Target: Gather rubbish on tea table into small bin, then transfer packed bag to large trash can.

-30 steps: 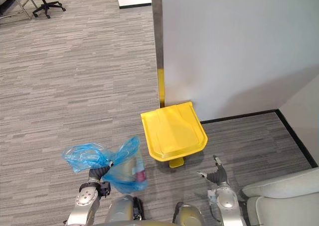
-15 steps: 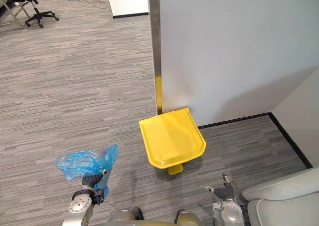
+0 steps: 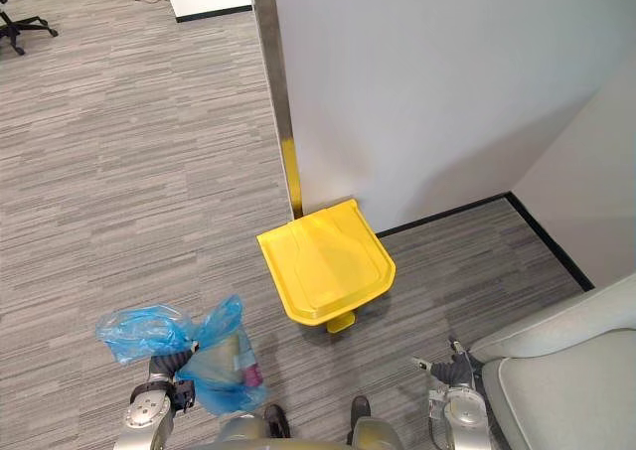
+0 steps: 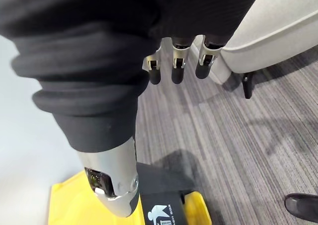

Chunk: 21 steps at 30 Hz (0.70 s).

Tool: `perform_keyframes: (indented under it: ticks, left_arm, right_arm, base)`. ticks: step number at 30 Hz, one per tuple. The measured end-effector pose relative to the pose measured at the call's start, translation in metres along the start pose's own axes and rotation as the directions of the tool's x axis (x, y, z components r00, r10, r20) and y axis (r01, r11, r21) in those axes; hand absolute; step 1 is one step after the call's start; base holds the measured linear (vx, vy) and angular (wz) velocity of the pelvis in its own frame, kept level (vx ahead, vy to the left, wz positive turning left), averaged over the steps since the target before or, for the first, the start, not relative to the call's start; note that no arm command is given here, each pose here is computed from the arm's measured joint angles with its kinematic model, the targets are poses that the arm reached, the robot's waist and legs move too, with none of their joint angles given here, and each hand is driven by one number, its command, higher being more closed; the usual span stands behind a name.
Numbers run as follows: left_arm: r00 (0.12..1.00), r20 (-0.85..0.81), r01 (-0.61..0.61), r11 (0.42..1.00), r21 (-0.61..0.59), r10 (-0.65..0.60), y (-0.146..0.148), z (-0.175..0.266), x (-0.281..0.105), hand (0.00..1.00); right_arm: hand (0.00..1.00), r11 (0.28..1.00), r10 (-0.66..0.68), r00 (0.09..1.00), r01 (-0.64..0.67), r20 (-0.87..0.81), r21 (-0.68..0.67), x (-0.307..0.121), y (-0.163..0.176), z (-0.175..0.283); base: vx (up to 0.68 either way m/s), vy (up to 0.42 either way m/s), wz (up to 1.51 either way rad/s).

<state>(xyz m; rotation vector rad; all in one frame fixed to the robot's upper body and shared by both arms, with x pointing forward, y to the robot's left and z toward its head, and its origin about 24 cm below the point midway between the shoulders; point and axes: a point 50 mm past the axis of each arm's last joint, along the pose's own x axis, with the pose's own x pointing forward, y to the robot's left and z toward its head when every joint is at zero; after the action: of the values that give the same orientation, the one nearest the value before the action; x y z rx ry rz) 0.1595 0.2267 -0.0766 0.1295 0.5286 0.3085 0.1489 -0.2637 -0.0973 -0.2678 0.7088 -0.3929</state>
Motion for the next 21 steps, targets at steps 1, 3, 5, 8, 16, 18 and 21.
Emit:
perform_keyframes:
  ticks: [1,3,5,8,16,18,21]
  left_arm:
    - [1.000,0.014,0.002,1.000,-0.002,-0.002,-0.001,0.003,0.000,1.00]
    - [1.000,0.028,0.005,1.000,-0.002,-0.005,-0.001,0.007,0.001,1.00]
    - [0.999,0.034,0.019,1.000,0.022,-0.020,-0.002,0.009,0.003,1.00]
    - [0.997,0.058,0.046,0.997,0.059,-0.049,-0.005,0.018,0.011,1.00]
    - [0.988,0.121,0.084,0.995,0.060,-0.091,-0.026,0.043,0.027,1.00]
    - [0.988,0.121,0.093,0.994,0.058,-0.100,-0.030,0.043,0.026,1.00]
    - [0.985,0.127,0.108,0.993,0.043,-0.113,-0.036,0.045,0.026,1.00]
  right_arm:
    - [0.00,1.000,-0.004,1.000,0.004,0.004,-0.003,0.000,-0.002,0.000]
    - [0.00,1.000,-0.009,1.000,0.009,0.012,-0.001,-0.001,-0.003,0.002]
    - [0.00,1.000,-0.016,1.000,0.016,0.015,0.001,-0.001,-0.002,0.003]
    - [0.00,1.000,-0.019,1.000,0.019,0.013,0.004,-0.001,-0.002,0.003]
    - [0.00,0.982,-0.147,0.986,0.154,-0.075,0.111,-0.011,-0.038,-0.022]
    - [0.00,0.976,-0.162,0.981,0.175,-0.105,0.131,-0.015,-0.040,-0.029]
    - [0.00,0.971,-0.147,0.986,0.160,-0.083,0.180,-0.010,-0.031,-0.020]
  base:
    - [-0.05,0.081,0.39]
    - [-0.05,0.089,0.29]
    - [0.00,0.071,0.16]
    - [0.08,-0.022,0.37]
    - [0.27,-0.155,0.73]
    - [0.38,-0.226,0.54]
    - [0.25,-0.205,0.31]
